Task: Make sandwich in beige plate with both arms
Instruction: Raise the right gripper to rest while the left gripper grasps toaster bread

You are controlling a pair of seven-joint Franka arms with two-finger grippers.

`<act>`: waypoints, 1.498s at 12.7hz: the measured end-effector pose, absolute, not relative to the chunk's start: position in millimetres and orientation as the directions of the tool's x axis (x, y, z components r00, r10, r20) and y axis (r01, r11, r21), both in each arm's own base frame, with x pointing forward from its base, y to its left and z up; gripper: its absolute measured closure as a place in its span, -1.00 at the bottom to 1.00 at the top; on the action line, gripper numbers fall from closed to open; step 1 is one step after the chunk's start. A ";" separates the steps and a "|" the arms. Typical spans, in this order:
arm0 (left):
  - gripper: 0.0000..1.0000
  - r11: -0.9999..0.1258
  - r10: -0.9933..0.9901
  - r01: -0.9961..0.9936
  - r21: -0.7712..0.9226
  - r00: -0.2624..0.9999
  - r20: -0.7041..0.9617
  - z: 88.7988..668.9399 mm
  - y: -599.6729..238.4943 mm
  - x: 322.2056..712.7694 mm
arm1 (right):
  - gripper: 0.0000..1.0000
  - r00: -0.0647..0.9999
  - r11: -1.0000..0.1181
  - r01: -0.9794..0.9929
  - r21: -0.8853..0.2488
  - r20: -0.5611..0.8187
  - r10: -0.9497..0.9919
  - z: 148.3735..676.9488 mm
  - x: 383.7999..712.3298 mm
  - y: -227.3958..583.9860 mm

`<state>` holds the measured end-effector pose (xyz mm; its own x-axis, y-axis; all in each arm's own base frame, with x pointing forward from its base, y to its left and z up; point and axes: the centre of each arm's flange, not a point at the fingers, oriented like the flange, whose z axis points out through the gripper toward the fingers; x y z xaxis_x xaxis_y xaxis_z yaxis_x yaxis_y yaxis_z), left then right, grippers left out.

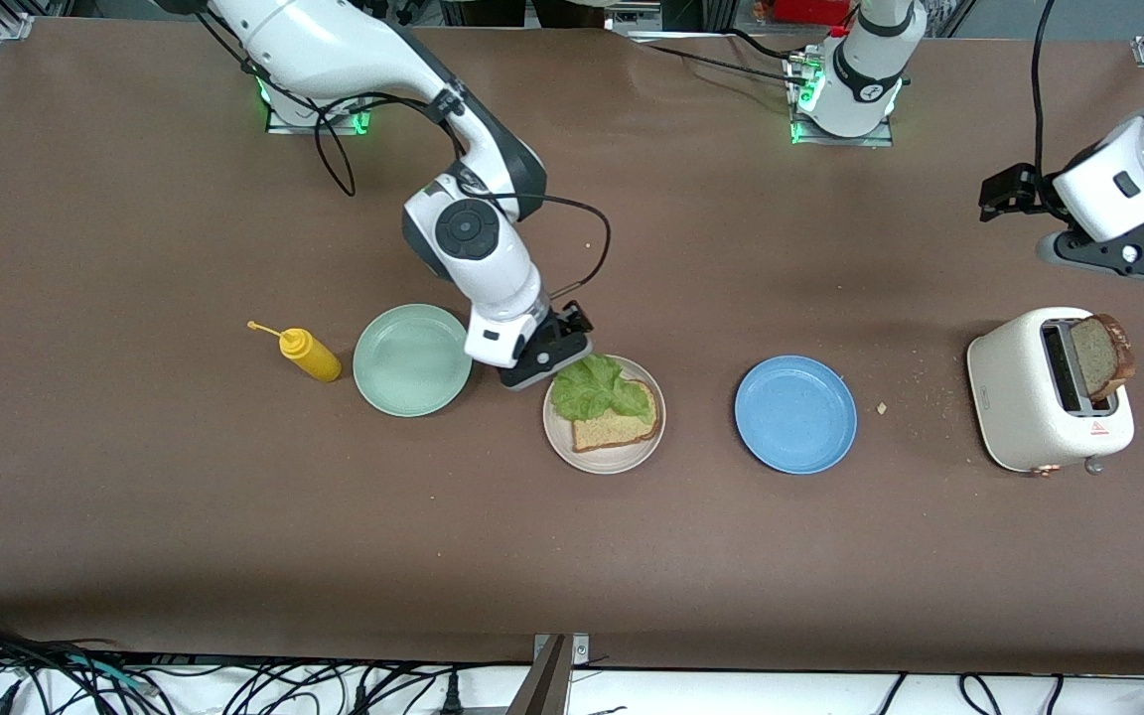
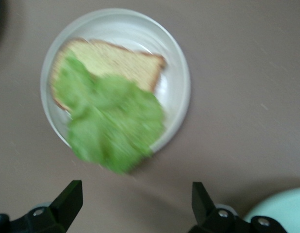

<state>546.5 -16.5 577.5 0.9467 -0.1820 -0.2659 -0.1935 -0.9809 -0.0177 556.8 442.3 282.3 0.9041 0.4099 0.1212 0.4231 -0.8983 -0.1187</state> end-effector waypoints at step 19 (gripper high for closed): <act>-1.00 -0.999 -0.033 -0.037 -0.026 0.991 -0.131 408.6 217.9 608.4 | -1.00 0.977 -0.979 0.201 0.003 -0.074 0.201 430.5 599.4 144.2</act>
